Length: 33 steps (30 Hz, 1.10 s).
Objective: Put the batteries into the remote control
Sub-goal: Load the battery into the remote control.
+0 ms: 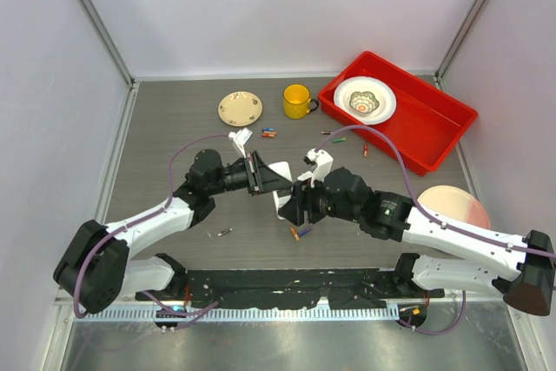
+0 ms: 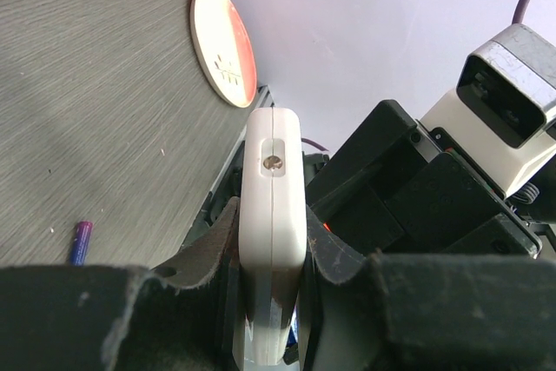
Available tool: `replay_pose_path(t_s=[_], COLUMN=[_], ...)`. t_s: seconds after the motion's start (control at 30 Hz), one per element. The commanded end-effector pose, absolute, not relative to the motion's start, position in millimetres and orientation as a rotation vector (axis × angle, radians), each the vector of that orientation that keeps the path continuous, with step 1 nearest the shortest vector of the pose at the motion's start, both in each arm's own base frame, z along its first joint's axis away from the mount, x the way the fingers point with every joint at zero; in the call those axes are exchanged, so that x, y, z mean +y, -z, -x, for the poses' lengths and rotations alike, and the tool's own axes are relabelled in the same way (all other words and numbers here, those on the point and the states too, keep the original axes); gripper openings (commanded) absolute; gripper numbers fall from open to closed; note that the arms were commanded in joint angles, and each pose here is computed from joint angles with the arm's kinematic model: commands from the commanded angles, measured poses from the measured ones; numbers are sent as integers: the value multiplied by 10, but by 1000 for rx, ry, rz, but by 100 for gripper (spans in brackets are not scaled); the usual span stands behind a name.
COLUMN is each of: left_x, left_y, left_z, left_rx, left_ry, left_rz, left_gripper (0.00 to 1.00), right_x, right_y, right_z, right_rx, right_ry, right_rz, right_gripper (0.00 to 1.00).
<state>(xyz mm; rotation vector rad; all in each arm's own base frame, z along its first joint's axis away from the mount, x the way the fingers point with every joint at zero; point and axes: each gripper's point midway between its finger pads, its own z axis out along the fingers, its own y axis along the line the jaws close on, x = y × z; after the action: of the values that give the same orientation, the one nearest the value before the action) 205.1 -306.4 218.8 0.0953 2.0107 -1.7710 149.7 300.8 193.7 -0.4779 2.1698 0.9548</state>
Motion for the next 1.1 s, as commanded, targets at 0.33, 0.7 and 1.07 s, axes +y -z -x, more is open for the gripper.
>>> replay_pose_path(t_s=[0.33, 0.7, 1.07], left_x=[-3063, -3062, -3063], left_y=[-2829, -2926, -2898], left_z=[-2027, -2008, -1940], left_rx=[1812, 1809, 1852], left_ry=[1899, 1965, 1994], left_rz=[-232, -261, -282], left_gripper=[0, 0, 0], right_x=[2610, 2389, 2360], right_y=[-1457, -1358, -1281], right_z=[-1502, -1610, -1634], right_rx=[2319, 2344, 2364], right_ry=[-597, -381, -336], right_rz=[698, 761, 786], right_gripper=[6, 3, 1])
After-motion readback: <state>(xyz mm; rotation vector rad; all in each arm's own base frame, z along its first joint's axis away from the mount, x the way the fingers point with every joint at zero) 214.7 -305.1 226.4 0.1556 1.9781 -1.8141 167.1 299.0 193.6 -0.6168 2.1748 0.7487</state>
